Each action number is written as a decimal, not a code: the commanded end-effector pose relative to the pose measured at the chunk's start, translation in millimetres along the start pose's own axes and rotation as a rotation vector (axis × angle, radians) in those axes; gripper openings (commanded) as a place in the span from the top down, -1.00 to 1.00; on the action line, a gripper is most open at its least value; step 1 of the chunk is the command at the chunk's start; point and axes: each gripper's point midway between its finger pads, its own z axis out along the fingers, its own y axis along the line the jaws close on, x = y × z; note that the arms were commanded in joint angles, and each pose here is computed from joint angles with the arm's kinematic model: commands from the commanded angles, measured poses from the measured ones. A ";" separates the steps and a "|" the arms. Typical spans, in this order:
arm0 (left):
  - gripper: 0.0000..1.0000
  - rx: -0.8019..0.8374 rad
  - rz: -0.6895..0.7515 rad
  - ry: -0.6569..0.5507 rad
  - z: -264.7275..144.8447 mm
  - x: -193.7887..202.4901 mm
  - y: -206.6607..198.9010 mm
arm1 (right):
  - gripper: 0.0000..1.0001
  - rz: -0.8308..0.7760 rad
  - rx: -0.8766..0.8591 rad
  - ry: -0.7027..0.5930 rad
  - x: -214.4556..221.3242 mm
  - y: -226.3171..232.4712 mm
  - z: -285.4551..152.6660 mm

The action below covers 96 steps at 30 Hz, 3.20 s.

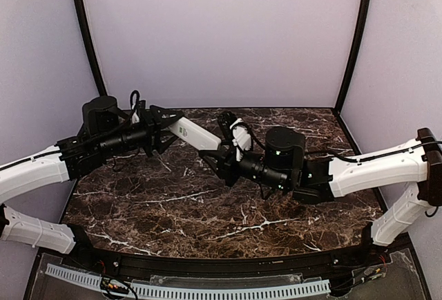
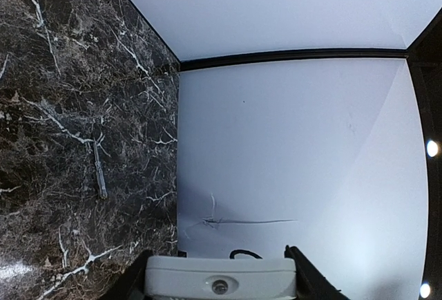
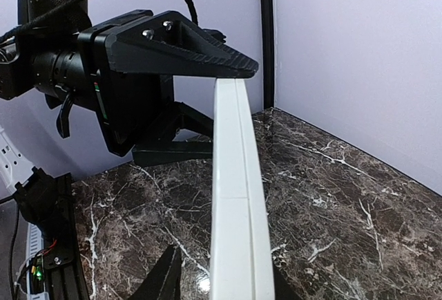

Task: Unload the batteries from the remote control

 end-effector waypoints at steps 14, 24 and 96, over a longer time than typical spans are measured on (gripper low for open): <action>0.45 0.033 0.002 0.039 -5.5 9.5 0.2 | 1.00 0.023 -0.048 -0.005 -14.6 11.4 -5.3; -0.94 -0.084 0.167 0.143 -23.9 33.4 50.2 | 1.00 0.179 -0.198 0.149 -11.3 8.6 -32.2; 0.99 0.345 0.556 0.509 -19.4 95.3 -8.9 | 0.29 0.621 -0.544 0.401 -5.2 0.1 -40.4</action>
